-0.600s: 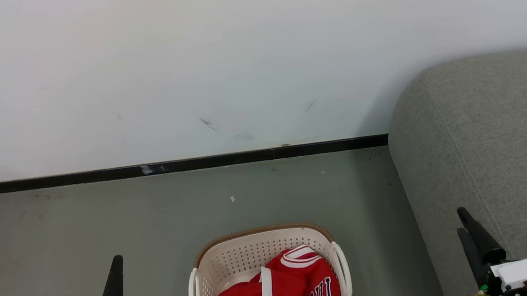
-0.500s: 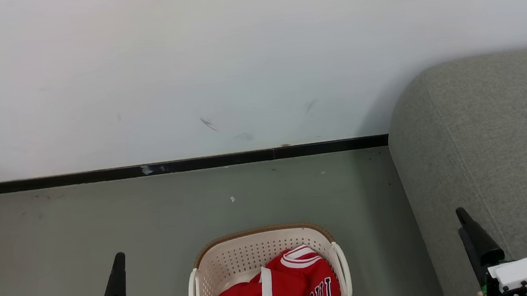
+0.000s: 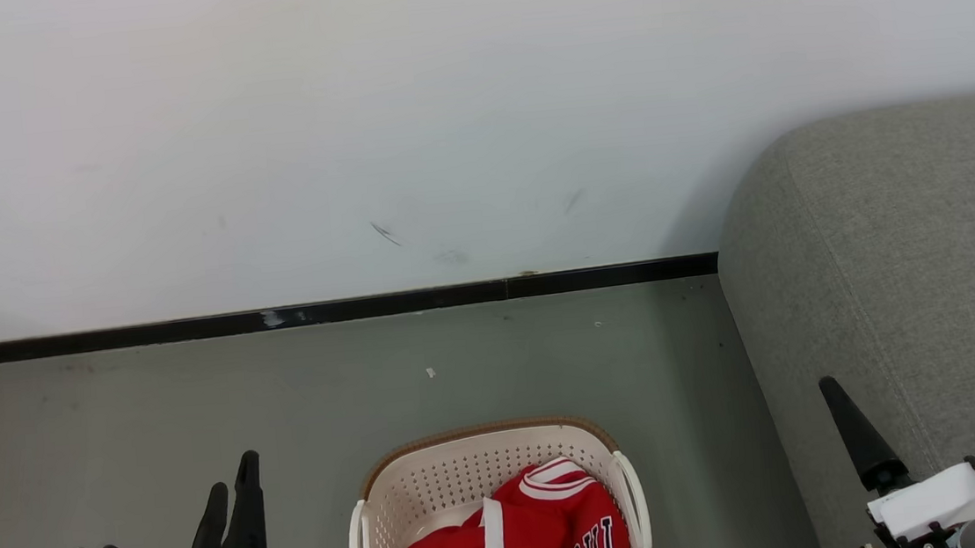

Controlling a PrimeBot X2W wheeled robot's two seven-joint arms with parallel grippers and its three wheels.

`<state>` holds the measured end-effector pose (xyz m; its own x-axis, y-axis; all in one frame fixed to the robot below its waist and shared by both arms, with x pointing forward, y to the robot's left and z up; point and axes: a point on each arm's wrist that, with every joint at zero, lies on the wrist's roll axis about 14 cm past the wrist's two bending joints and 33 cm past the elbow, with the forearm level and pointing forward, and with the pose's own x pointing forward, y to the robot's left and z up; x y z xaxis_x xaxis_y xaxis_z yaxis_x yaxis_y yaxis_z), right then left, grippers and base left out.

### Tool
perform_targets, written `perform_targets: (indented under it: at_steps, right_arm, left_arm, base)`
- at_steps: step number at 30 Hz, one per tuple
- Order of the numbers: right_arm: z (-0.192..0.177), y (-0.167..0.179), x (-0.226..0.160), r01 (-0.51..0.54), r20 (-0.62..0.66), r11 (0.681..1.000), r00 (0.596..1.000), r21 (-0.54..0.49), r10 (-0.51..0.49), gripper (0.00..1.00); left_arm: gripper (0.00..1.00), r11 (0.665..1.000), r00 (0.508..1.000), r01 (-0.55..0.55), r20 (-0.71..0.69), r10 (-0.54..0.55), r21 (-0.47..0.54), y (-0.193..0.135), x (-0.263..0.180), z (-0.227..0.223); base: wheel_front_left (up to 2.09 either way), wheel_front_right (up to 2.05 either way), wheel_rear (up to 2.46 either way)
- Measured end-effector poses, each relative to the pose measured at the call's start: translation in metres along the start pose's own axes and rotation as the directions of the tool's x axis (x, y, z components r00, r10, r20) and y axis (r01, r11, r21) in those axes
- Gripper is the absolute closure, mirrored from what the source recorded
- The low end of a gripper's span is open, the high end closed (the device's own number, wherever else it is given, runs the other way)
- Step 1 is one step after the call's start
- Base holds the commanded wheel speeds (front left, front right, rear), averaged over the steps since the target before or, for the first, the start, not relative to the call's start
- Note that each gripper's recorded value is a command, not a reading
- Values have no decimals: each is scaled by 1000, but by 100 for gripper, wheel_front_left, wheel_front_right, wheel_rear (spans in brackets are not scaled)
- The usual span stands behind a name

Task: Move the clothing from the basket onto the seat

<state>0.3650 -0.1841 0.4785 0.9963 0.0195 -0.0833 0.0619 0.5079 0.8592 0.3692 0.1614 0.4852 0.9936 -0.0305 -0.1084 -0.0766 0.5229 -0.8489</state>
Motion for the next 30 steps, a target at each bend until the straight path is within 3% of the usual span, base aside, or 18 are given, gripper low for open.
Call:
perform_targets:
  at_steps: [10,17,30]
  right_arm:
    - [-9,12,-2,-55,-30,965,998,-256,49,0]
    - [-12,15,-3,-73,-34,929,997,-363,65,0]
    - [-20,12,-9,-87,-48,830,996,-550,73,0]
  left_arm:
    - [0,970,1000,25,5,-27,243,-11,-1,-3]
    - [0,935,999,27,8,-32,354,-15,-2,-7]
    - [0,847,999,18,23,-36,531,-17,-6,-15]
  base:
    - [0,0,0]
    - [0,0,0]
    - [0,0,0]
